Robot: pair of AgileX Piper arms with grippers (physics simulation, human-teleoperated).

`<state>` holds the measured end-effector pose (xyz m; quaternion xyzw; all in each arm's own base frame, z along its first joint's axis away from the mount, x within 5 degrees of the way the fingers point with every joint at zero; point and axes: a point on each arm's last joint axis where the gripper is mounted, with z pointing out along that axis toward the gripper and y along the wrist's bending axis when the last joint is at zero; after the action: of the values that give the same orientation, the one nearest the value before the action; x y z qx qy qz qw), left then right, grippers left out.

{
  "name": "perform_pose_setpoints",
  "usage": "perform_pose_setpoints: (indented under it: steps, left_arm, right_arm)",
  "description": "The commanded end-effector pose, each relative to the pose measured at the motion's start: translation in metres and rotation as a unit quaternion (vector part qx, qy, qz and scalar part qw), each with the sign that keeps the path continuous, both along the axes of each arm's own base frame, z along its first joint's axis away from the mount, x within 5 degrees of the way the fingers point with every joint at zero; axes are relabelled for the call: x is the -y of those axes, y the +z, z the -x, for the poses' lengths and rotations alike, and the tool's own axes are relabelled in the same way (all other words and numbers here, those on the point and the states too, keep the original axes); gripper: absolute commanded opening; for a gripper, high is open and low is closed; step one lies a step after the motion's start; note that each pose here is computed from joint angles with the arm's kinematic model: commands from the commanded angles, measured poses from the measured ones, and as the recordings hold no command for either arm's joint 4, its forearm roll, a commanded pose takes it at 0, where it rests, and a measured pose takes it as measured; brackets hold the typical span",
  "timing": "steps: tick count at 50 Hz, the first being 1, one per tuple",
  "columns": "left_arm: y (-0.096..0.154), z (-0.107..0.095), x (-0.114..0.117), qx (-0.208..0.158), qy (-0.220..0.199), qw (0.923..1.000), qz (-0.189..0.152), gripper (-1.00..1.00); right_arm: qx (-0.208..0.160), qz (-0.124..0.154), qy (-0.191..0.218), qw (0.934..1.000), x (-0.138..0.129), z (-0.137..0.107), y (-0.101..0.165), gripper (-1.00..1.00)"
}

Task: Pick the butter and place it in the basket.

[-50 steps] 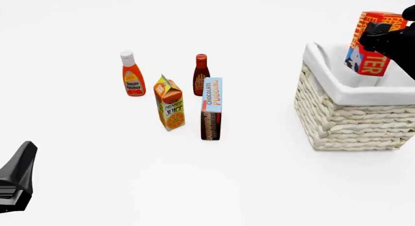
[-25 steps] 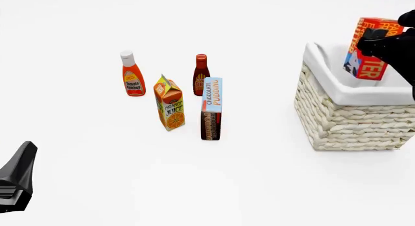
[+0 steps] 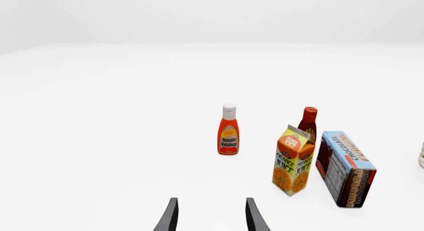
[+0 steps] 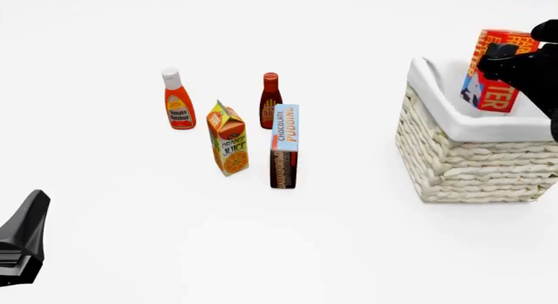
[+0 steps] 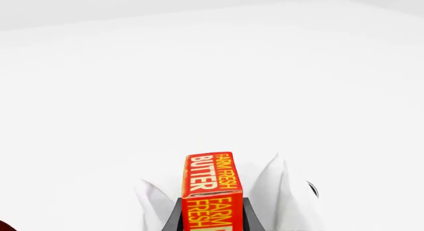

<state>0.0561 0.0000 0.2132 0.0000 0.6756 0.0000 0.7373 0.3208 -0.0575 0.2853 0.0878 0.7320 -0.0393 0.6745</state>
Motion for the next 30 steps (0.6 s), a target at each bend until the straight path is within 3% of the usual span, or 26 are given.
perform_pose_setpoints:
  steps: [1, 30]
  left_arm:
    - [0.0, 0.0, 0.0, 0.0, 0.0, 1.0, 0.0, 1.0]
    - [0.0, 0.0, 0.0, 0.0, 0.0, 1.0, 0.0, 1.0]
  right_arm:
    - [0.014, -0.009, -0.002, 0.9999, 0.0007, -0.0003, 0.0054, -1.0]
    - [0.006, -0.011, -0.006, 0.9999, 0.0035, -0.0002, -0.0042, -1.0]
